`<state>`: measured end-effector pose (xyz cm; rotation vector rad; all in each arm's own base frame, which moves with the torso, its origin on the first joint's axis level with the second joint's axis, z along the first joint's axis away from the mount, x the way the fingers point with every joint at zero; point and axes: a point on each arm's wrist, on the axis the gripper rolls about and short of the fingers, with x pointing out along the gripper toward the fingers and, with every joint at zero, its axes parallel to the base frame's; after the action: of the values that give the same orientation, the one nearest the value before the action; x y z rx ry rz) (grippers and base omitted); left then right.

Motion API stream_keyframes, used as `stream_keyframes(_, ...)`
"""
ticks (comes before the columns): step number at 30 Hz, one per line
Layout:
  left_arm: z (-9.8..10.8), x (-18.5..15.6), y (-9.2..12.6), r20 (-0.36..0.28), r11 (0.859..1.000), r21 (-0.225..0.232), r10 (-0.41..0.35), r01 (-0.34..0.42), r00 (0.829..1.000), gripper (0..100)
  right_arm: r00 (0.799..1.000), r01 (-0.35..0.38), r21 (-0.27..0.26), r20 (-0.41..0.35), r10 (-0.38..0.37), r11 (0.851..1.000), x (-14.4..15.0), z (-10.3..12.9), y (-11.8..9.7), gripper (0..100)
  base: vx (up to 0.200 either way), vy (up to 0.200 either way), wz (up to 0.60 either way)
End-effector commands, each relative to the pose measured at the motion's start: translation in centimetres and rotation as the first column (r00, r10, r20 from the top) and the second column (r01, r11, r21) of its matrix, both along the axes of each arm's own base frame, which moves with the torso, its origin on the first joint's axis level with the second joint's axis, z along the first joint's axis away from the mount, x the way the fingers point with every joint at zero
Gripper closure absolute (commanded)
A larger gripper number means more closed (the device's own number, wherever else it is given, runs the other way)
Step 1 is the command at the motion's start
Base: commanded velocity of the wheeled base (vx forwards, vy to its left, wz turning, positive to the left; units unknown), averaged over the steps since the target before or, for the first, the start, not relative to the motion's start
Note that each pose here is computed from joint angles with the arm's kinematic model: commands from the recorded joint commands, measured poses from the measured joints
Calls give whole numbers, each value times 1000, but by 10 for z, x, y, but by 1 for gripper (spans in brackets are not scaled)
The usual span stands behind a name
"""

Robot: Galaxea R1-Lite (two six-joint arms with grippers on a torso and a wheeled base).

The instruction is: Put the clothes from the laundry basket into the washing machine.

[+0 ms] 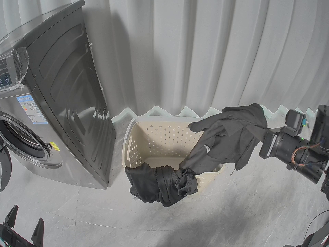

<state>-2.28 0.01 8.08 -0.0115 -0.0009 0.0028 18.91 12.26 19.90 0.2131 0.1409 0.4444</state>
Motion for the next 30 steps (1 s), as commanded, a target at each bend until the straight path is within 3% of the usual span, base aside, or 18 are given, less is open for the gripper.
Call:
stream_keyframes(1, -5, 0, 0, 1, 1000, -4, -1, 1, 1000, 0, 996, 9, 16, 91, -10, 1000, -18, 17, -14, 100, 0, 0, 0)
stream_keyframes(6, -5, 0, 0, 1, 1000, -4, -1, 1, 1000, 0, 990, 81, -60, 117, -74, 995, -13, 14, -27, 100, 0, 0, 0)
stream_keyframes(9, -5, 0, 0, 1, 1000, -1, -3, 3, 1000, 0, 989, 85, -57, 129, -77, 995, -19, 16, -31, 100, 0, 0, 0)
stream_keyframes(15, -5, 0, 0, 1, 1000, 2, -1, 1, 1000, 0, 988, 94, -65, 128, -85, 993, -21, 15, -33, 100, -200, 0, 0)
stream_keyframes(20, -5, 0, 0, -1, 1000, 8, 0, 0, 1000, 0, 981, 155, -82, 131, -143, 985, -20, 14, -35, 100, 0, 0, 0)
stream_keyframes(24, -5, 0, 0, -1, 1000, 5, -1, 1, 1000, 0, 980, 161, -82, 131, -149, 984, -20, 14, -35, 100, 0, 0, 0)
stream_keyframes(30, -5, 0, 0, -1, 1000, 4, -3, 3, 1000, 0, 980, 161, -82, 131, -149, 984, -20, 14, -35, 100, 0, 200, 0)
